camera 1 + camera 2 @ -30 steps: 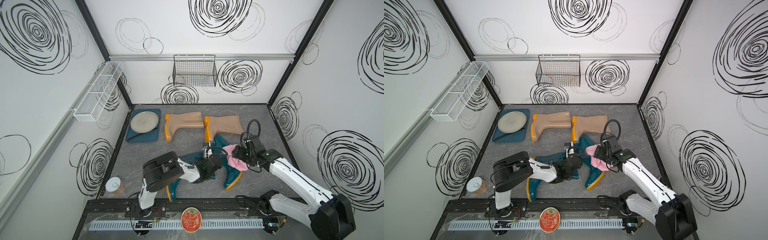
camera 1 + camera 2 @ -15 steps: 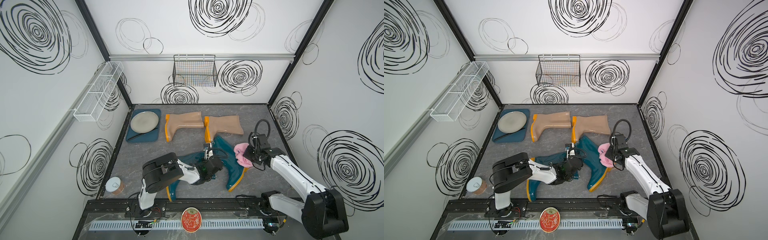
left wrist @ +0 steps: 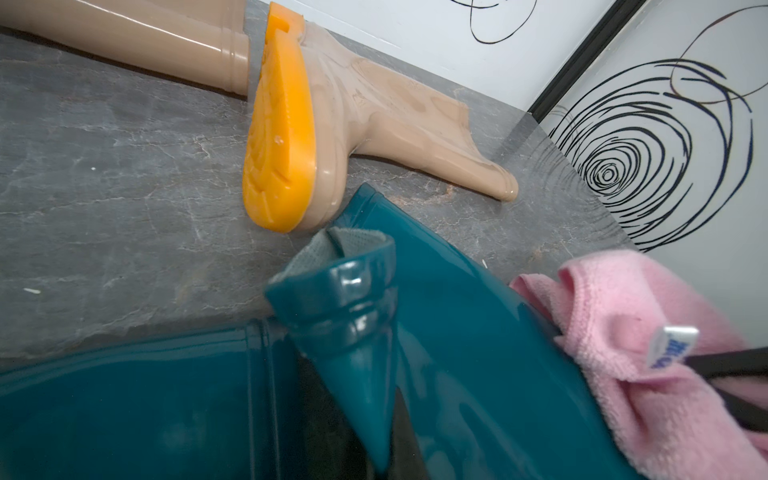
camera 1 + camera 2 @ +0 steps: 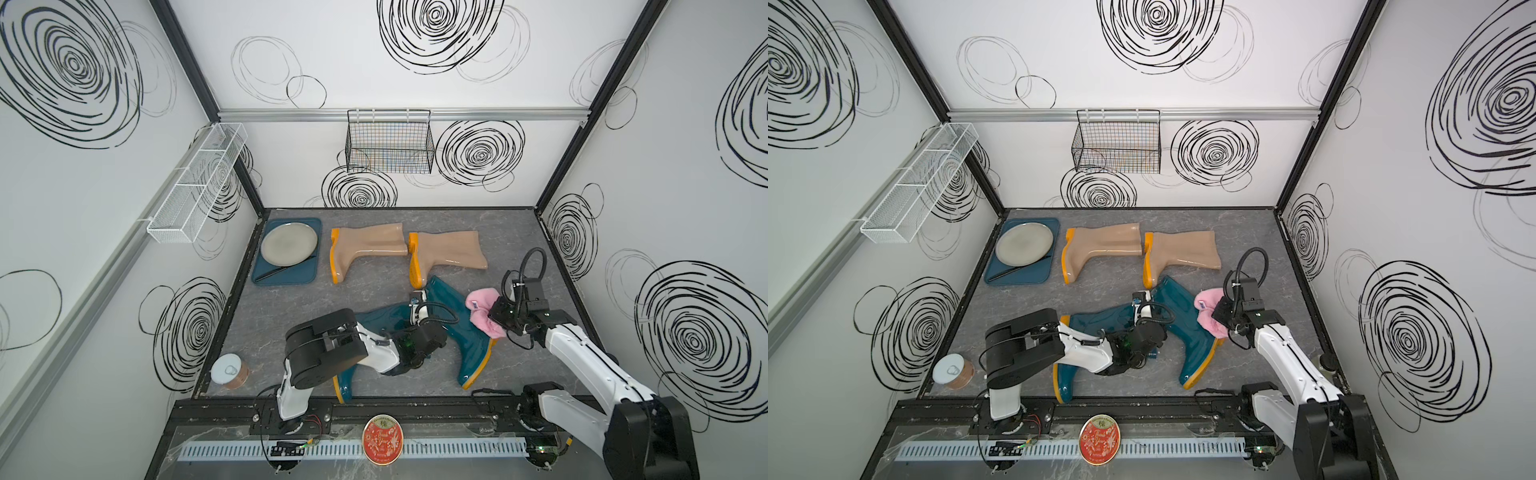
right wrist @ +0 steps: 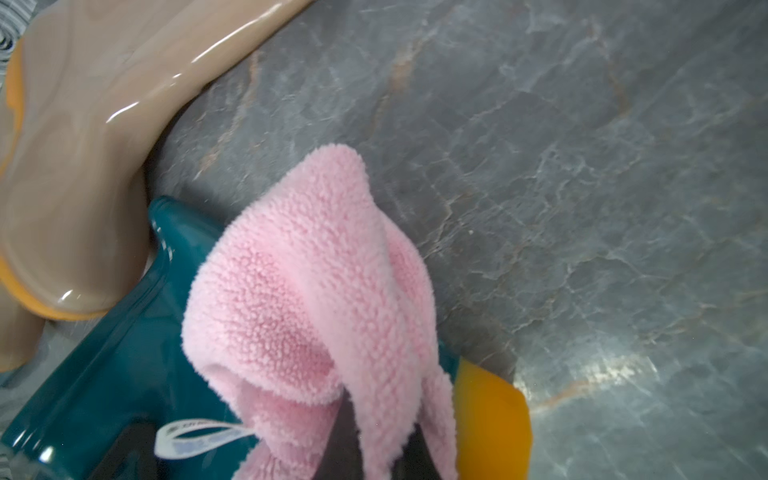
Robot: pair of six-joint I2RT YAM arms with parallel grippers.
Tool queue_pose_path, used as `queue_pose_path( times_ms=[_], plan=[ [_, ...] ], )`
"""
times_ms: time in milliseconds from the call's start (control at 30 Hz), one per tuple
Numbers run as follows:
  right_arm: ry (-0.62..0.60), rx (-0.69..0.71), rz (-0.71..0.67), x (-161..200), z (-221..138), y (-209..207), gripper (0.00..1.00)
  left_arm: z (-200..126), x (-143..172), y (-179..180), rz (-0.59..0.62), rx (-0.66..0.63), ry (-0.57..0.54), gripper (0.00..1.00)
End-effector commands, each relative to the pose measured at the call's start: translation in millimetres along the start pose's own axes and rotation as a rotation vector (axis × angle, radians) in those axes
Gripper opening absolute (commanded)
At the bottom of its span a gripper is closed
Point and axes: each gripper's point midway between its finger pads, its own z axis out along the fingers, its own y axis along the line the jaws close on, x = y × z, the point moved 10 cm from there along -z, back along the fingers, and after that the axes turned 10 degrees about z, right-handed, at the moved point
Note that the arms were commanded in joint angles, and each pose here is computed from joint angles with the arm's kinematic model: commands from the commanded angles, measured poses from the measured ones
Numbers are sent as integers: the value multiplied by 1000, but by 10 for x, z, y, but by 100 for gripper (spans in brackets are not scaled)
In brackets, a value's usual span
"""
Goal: Wipe the rubber boots with a cloth
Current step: Wipe the dirt off the rubber boot.
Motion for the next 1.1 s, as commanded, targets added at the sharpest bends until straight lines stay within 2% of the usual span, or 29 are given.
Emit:
queue_pose_path(
  times_ms=[0, 133, 267, 400, 500, 567, 700, 800, 900, 1067],
  plan=[
    [-1, 81, 116, -158, 174, -246, 0, -85, -97, -78, -47, 64, -53, 0],
    [43, 180, 132, -354, 318, -313, 0, -154, -90, -92, -40, 77, -78, 0],
    [30, 202, 137, -381, 357, -328, 0, -182, -54, -110, -39, 85, -80, 0],
    [-33, 138, 50, -312, 63, -58, 0, -200, -45, -115, -45, 93, -80, 0],
    [-111, 75, -77, -104, -251, 177, 0, -209, -71, -111, -52, 89, -86, 0],
    [-113, 13, -106, 36, -375, 235, 0, -210, -83, -104, -59, 83, -89, 0],
    [-42, 22, -160, 343, -475, 233, 0, -205, -97, -107, -76, 76, -86, 0],
    [87, -21, -221, 660, -441, 262, 0, -206, -125, -136, -87, 76, -90, 0],
    [165, -6, -280, 960, -527, 300, 0, -215, -156, -155, -103, 75, -101, 0],
    [282, -116, -388, 1387, -783, 425, 0, -213, -159, -139, -134, 66, -106, 0]
  ],
)
